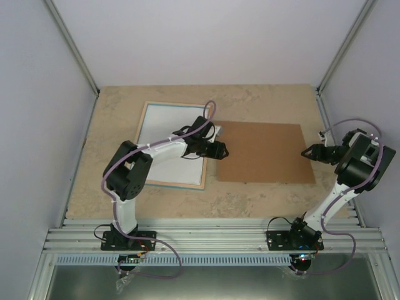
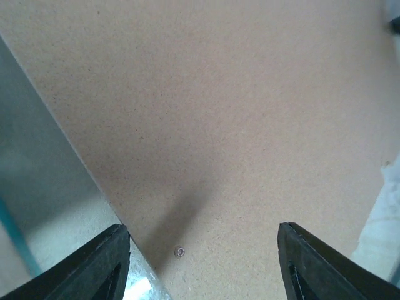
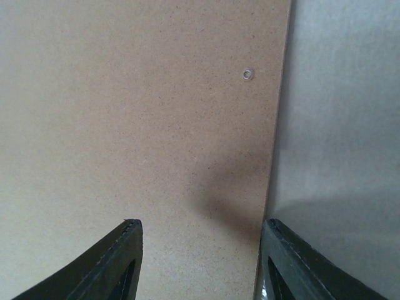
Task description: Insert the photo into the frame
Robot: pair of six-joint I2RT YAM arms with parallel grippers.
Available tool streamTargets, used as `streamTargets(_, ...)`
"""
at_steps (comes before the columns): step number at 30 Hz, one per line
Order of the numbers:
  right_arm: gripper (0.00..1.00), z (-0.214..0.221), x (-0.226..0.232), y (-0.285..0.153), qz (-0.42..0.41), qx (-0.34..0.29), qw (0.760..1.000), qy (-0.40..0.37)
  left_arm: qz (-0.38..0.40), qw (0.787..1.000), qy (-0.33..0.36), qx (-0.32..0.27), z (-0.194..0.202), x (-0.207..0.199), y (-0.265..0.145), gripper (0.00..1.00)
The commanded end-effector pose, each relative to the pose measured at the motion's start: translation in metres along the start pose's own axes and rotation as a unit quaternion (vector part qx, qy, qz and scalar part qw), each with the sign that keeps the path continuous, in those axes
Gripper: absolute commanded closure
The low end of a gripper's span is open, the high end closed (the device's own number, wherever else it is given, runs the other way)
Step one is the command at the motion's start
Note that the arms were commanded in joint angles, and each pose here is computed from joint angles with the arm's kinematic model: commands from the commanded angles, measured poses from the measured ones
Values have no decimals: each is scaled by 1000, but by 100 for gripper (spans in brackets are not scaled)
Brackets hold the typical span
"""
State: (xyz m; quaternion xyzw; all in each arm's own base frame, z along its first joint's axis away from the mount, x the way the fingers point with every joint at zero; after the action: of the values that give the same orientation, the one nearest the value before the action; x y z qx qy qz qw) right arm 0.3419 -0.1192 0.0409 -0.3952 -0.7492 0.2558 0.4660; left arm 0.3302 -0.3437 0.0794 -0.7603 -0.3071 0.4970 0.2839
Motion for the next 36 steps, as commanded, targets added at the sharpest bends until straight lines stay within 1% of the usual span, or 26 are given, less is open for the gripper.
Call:
streamTargets(1,48,26,34,33,-73,48,996,32,82,991,69,-76,-33,-57,-40,34)
streamTargets(5,48,22,45,38,-90,46,994,30,67,994,53,-69,-31,-41,-45,34)
streamTargets(11,47,16,70,48,-114,47,992,13,19,998,37,-43,-20,9,-41,34)
streamTargets(17,47,14,70,53,-108,49,993,15,-7,999,12,-43,-28,43,-41,34)
streamTargets(25,47,11,61,47,-92,41,995,18,-19,998,-34,-45,-29,66,-47,33)
streamTargets(32,45,14,63,48,-94,42,995,15,-34,997,-66,-34,-24,79,-38,34)
streamTargets(36,45,14,63,48,-95,43,994,14,-46,995,-76,-39,-27,85,-35,34)
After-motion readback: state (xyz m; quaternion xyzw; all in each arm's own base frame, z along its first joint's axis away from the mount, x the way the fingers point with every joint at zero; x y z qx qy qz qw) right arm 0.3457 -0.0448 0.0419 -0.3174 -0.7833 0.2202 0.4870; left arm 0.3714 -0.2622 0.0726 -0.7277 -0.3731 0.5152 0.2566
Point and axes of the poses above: each gripper's point midway between its finger pads, its own y axis out along the fingers, its own x axis along the line the jaws close on, z = x × y, the point moved 2 cm from there along -y, back along the fingers, and after that the axes turned 8 degrees about -y, right-handed, at the moved point
